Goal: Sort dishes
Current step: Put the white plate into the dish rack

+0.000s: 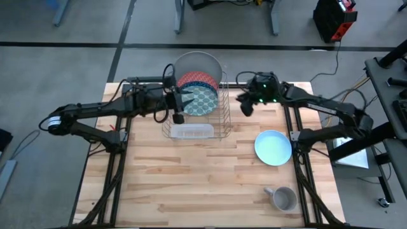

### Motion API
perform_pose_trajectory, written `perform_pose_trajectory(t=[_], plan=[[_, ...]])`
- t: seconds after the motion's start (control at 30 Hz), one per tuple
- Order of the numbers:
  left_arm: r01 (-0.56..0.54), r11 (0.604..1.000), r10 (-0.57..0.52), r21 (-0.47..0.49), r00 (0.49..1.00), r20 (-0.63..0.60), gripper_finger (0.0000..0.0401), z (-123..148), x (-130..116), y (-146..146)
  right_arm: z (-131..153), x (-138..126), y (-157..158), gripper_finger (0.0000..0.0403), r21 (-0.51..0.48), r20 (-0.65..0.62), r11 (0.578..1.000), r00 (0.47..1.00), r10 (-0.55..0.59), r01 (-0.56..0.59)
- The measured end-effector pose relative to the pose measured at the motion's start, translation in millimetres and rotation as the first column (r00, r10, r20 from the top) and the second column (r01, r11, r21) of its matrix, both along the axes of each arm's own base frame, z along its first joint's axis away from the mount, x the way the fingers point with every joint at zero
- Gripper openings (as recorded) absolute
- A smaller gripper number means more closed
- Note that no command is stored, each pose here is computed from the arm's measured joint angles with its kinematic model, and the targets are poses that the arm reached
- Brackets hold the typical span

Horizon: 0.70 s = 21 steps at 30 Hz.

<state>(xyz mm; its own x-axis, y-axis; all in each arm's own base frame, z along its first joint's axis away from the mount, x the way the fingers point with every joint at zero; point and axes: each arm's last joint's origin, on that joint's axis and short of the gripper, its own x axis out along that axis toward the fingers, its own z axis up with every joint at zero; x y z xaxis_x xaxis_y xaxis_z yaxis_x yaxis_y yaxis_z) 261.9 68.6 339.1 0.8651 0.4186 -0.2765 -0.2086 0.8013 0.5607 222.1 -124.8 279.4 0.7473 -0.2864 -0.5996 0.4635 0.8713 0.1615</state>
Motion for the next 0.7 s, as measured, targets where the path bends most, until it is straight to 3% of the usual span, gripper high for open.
perform_pose_trajectory(t=[0.13, 0.33, 0.5, 0.7], plan=[[0.081, 0.996, -0.082, -0.049, 0.997, -0.014, 0.0117, 1.3, 7.1, -1.1, -12.3, -16.8, 20.0, 0.0063, 0.171, -0.139, 0.984, 0.99, -0.029, 0.053], [0.079, 0.991, -0.081, -0.11, 0.997, -0.011, 0.0117, -2.5, 12.2, -3.7, -49.5, -26.2, 46.7, 0.0046, 0.333, -0.269, 0.933, 0.962, -0.044, 0.136], [0.118, 0.98, -0.121, -0.16, 0.993, -0.008, 0.0117, -3.6, 14.2, -19.5, -76.5, -32.8, 69.4, 0.0029, 0.41, -0.377, 0.891, 0.926, -0.028, 0.194], [0.18, 0.964, -0.182, -0.194, 0.983, 0.007, 0.0117, -1.4, 16.1, -40.6, -98.3, -39.5, 90.7, 0.0005, 0.431, -0.456, 0.858, 0.888, -0.06, 0.279]])
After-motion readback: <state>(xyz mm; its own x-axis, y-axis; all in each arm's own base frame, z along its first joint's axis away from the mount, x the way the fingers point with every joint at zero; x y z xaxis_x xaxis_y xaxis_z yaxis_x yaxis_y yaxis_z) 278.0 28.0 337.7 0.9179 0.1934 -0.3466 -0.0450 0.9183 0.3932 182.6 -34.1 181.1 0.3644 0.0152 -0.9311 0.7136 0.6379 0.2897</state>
